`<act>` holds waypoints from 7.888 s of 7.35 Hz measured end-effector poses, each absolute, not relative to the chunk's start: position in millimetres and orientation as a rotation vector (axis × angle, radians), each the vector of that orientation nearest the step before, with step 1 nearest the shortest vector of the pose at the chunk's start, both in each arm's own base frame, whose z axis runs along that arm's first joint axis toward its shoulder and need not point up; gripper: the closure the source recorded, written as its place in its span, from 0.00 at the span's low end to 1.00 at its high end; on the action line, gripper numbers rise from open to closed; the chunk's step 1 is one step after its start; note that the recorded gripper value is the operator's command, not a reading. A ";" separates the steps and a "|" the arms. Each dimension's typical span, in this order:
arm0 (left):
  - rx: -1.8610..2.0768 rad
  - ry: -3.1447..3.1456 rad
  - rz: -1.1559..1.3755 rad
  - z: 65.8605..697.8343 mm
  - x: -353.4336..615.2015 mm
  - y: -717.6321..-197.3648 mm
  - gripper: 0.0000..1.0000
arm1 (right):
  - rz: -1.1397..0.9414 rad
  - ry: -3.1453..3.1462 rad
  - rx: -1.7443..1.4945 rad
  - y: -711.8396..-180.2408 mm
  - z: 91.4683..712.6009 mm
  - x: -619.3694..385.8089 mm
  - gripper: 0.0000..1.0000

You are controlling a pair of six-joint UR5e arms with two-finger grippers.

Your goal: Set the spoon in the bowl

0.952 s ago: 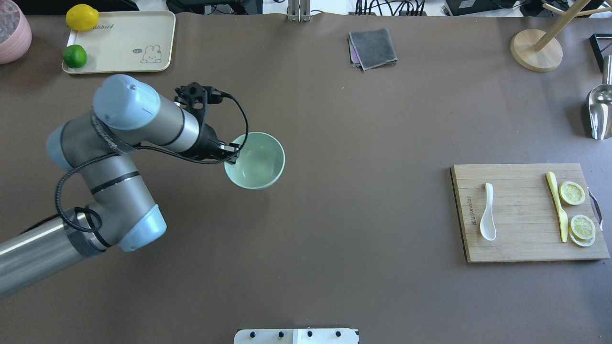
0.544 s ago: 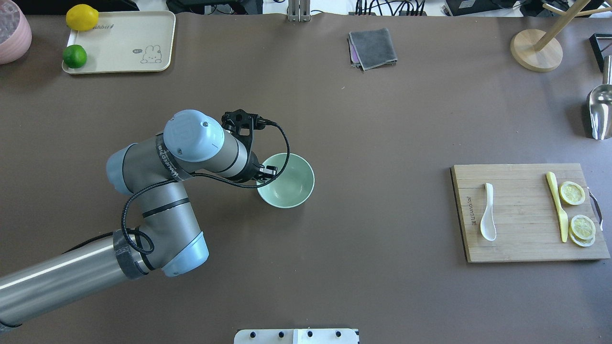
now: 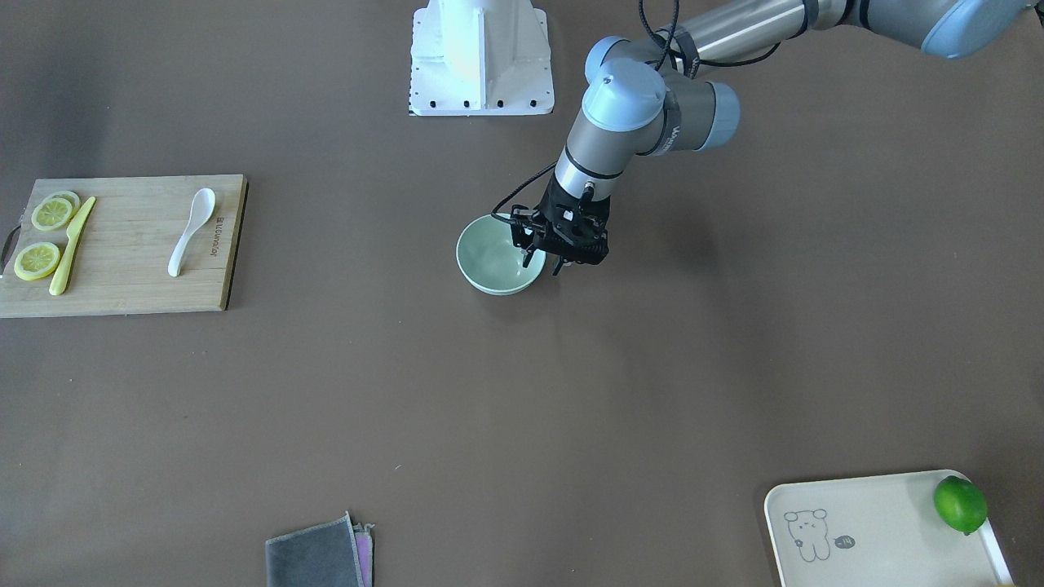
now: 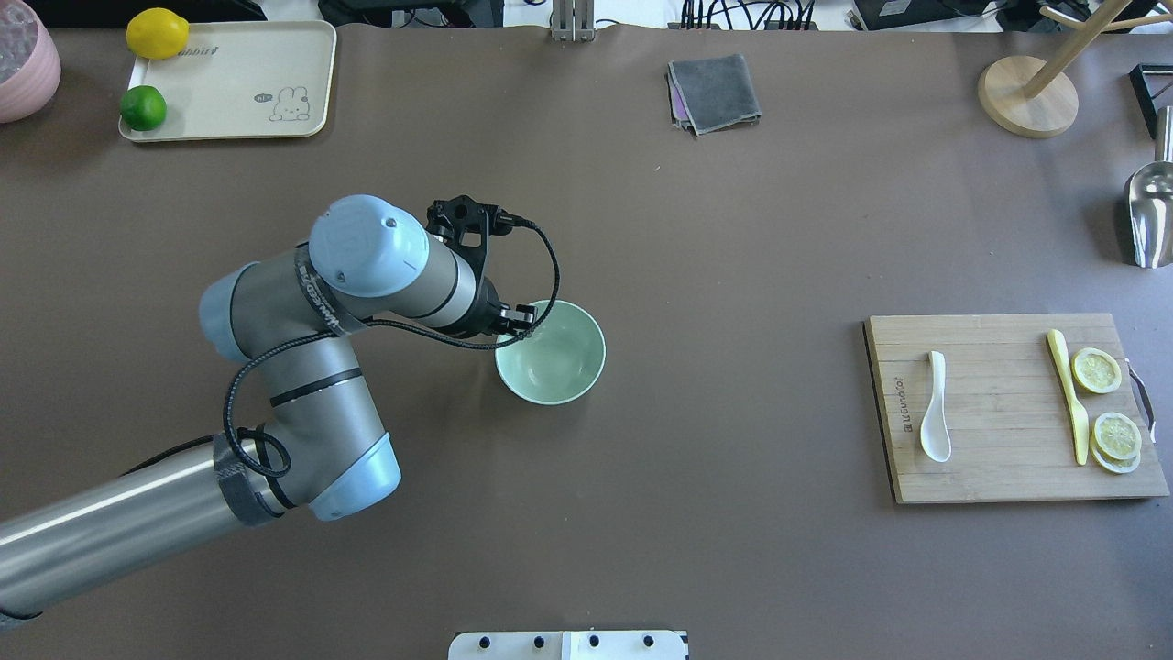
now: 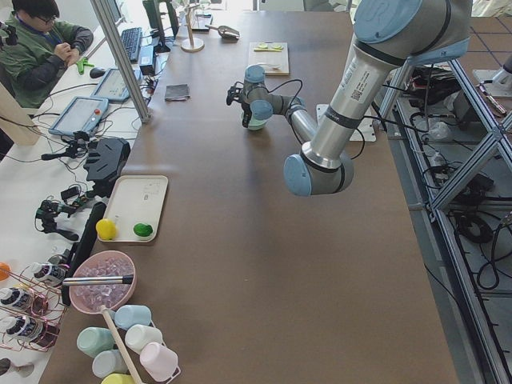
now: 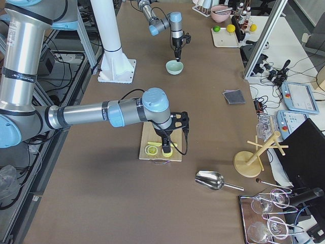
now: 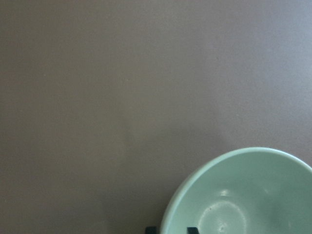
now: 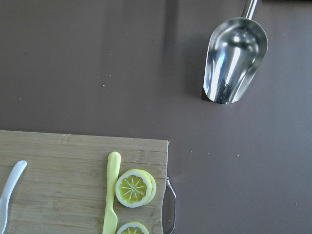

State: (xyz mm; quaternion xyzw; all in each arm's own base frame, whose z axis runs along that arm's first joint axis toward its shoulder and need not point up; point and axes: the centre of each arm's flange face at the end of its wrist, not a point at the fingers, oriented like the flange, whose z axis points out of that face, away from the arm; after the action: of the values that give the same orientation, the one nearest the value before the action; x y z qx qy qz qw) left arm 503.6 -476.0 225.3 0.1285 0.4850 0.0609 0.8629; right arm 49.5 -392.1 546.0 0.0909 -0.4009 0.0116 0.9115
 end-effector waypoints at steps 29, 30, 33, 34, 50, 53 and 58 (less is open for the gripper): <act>0.337 0.779 0.372 452.4 81.3 -579.8 0.01 | 0.366 -0.786 0.166 -375.2 401.5 -347.6 1.00; 0.337 0.779 0.372 452.8 81.3 -579.6 0.01 | 0.416 -0.772 0.135 -387.9 356.3 -372.2 1.00; 0.336 0.780 0.372 453.2 81.3 -579.4 0.01 | 0.647 -0.804 0.042 -423.7 248.1 -463.6 1.00; 0.334 0.780 0.371 455.0 81.0 -578.1 0.01 | 0.749 -0.807 0.011 -437.6 216.0 -499.1 1.00; 0.228 0.747 0.307 558.8 23.9 -528.1 0.01 | 0.358 -0.719 0.099 -490.2 239.4 -345.7 0.00; 0.147 0.733 0.367 584.5 -77.8 -509.5 0.01 | 0.105 -0.667 0.108 -514.4 342.2 -195.7 0.00; 0.122 0.744 0.340 605.6 -104.2 -477.8 0.01 | 0.035 -0.652 0.012 -436.6 544.5 45.9 0.00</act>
State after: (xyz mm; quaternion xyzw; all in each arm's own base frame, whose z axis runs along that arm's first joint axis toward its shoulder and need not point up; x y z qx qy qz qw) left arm -104.2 -477.8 605.6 0.0594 0.3615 0.1651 0.9157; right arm 45.9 -436.6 544.5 0.0057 -0.3202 0.0173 0.9472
